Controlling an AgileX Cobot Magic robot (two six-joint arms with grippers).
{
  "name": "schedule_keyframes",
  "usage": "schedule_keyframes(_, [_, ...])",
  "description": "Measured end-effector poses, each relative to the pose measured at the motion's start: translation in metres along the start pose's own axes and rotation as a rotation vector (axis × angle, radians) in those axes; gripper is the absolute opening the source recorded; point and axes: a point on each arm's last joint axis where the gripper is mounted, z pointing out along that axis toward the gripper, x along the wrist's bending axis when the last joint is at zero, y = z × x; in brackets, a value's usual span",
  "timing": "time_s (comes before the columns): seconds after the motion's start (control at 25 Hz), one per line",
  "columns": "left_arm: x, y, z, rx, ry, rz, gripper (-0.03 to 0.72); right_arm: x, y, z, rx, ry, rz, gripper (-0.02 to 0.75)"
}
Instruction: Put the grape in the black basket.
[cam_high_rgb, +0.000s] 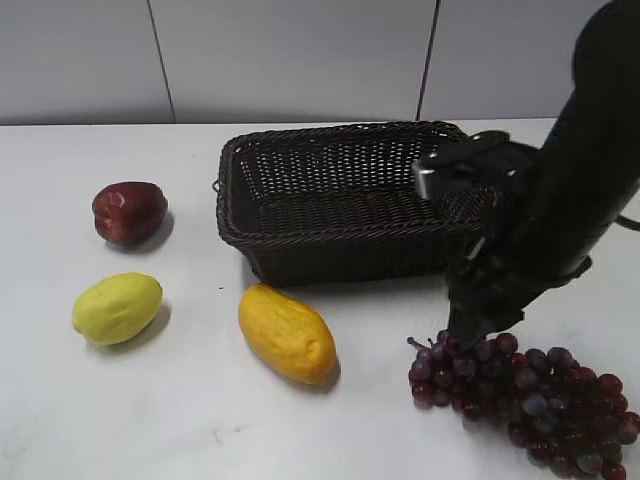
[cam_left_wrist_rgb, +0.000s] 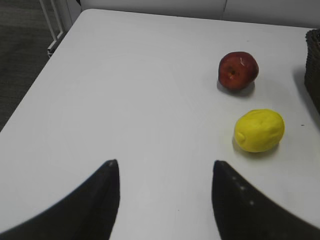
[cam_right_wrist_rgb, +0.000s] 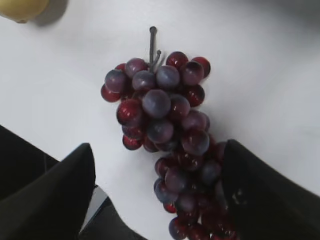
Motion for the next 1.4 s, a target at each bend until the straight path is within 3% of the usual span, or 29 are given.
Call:
schedule_keyframes(0.32, [0.000,0.000,0.000,0.000,0.000,0.000,0.552,0.004,0.007,0.064,0.150,-0.016,-0.049,0.577])
schedule_keyframes(0.44, [0.000,0.000,0.000,0.000,0.000,0.000,0.552,0.002,0.006,0.071,0.176,-0.025,-0.060,0.443])
schedule_keyframes(0.52, [0.000,0.000,0.000,0.000,0.000,0.000,0.552,0.002,0.006,0.070,0.174,-0.026,-0.061,0.272])
schedule_keyframes(0.64, [0.000,0.000,0.000,0.000,0.000,0.000,0.552,0.003,0.006,0.058,0.146,-0.028,-0.063,0.263])
schedule_keyframes(0.84, [0.000,0.000,0.000,0.000,0.000,0.000,0.552,0.008,0.006,0.001,-0.006,-0.040,-0.072,0.263])
schedule_keyframes(1.16, [0.000,0.000,0.000,0.000,0.000,0.000,0.552,0.016,0.038,-0.129,-0.472,-0.097,-0.107,0.262])
schedule_keyframes(1.4, [0.000,0.000,0.000,0.000,0.000,0.000,0.552,0.014,0.078,-0.165,-0.724,-0.156,-0.132,0.260])
